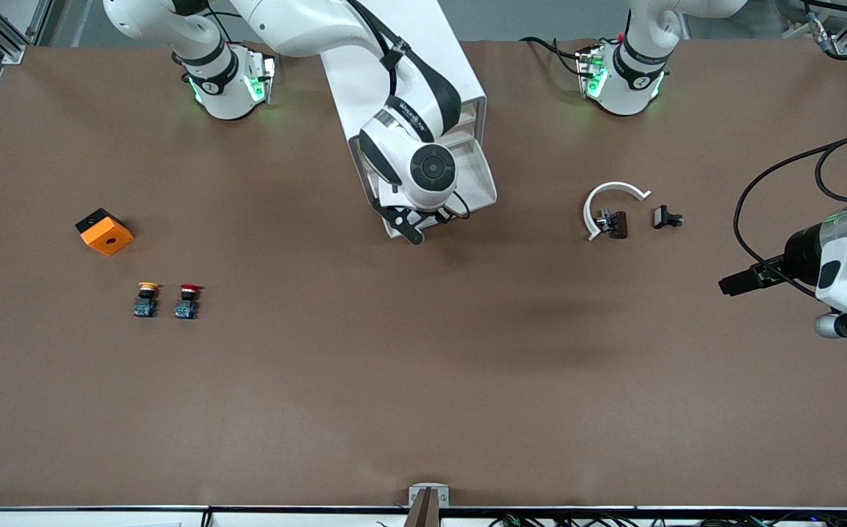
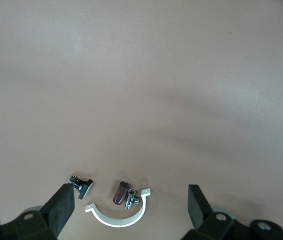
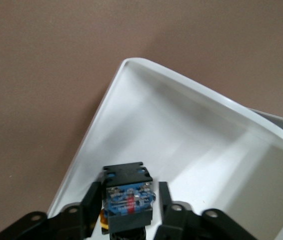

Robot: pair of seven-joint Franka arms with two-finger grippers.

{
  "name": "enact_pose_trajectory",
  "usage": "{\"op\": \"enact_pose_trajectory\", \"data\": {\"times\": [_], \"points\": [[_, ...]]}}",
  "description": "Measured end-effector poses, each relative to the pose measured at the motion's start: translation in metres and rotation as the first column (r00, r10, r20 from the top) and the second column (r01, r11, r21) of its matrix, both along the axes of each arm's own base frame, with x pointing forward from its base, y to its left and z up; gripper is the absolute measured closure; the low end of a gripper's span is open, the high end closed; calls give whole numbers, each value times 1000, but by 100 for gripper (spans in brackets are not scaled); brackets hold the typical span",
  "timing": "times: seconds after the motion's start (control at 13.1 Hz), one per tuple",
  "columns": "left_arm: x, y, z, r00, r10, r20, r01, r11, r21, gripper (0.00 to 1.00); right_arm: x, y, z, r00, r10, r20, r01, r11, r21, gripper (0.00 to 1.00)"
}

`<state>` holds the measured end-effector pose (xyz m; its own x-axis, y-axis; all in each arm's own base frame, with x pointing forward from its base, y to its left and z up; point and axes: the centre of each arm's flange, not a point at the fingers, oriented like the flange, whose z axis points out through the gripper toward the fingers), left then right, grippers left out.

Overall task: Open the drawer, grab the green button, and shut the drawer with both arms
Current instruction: 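Carry the green button out toward the red button with the right gripper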

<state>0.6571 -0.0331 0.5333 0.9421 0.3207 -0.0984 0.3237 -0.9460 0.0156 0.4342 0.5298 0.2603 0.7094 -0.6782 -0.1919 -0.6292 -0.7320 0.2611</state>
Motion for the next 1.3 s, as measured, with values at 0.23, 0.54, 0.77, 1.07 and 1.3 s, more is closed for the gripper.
{"op": "enact_pose_trajectory", "data": {"times": [0.23, 0.54, 0.77, 1.07, 1.3], "points": [[0, 0, 0, 1000, 0, 2, 0, 1000, 0, 0, 0, 0, 1, 1000, 0, 1, 0, 1000, 1, 56], [0, 0, -1, 1000, 0, 2, 0, 1000, 0, 0, 4, -1, 4, 1000, -6, 9, 6, 1000, 5, 57], [0, -3, -1, 1000, -4, 3, 4, 1000, 0, 0, 15, -2, 19, 999, -21, 25, 20, 1000, 17, 57], [1, -13, -2, 1000, -21, 8, 21, 1000, -2, 0, 30, -12, 60, 999, -32, -21, 31, 999, -16, 57], [1, -26, -5, 999, -40, 16, 40, 999, -5, 0, 58, -40, 94, 997, -60, -47, 59, 998, -28, 57]]}}
